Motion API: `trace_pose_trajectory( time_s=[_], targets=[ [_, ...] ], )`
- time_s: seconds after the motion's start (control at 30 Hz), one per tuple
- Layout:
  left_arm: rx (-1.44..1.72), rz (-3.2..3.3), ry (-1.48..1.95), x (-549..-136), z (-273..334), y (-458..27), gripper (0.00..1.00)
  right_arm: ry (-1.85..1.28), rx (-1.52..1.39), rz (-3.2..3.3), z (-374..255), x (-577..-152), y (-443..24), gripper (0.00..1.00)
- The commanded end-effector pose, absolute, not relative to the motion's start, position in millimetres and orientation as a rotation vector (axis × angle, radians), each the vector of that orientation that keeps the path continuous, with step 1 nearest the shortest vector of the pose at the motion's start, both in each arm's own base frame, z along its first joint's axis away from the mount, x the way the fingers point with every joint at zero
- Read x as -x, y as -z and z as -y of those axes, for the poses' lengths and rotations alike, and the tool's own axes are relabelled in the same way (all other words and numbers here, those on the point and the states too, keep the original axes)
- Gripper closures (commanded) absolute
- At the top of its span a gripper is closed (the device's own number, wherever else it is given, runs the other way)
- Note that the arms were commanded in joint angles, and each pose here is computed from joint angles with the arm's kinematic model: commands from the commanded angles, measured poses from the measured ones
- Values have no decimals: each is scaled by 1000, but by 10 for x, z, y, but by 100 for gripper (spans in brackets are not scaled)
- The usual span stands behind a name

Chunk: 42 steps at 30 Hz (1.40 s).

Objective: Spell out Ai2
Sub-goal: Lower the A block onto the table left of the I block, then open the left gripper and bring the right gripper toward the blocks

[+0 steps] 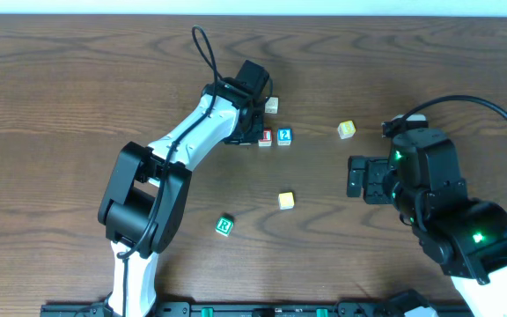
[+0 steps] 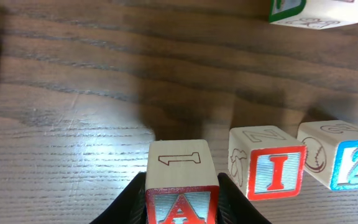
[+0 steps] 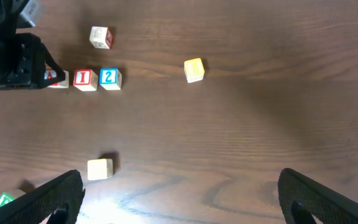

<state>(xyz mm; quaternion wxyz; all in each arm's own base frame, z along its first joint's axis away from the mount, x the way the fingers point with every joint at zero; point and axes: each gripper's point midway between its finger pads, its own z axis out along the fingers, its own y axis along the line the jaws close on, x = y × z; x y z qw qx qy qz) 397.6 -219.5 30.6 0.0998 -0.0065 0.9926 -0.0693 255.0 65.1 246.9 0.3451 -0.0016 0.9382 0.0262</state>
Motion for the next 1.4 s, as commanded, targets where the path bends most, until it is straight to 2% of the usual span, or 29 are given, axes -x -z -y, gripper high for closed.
trace_pose_trajectory(
  time_s=[0.0,0.07,0.17,0.27,0.47,0.93,1.17,1.37],
  targets=[
    [-6,-2927,237,-4007,2266,-342,91,-66,6,-2421,-634,-2569,-2537,1],
    [-8,-2932,249,-3996,2279,-340,88,-66,6,-2420,-634,-2570,-2537,1],
    [-11,-2943,265,-3974,2296,-333,73,-66,6,-2421,-634,-2569,-2537,1],
    [-10,-2948,262,-3970,2293,-312,70,-66,6,-2420,-634,-2570,-2537,1],
    [-9,-2966,249,-3955,2283,-227,56,-68,7,-2421,-636,-2568,-2537,1],
    [-9,-2936,234,-4053,2270,-299,54,-80,11,-2423,-653,-2565,-2536,1],
    [-2,-2907,246,-4208,2262,-738,55,-85,12,-2423,-660,-2566,-2535,1],
    [56,-2888,139,-4307,2029,-1134,61,-104,27,-2453,-734,-2638,-2441,1]
  ],
)
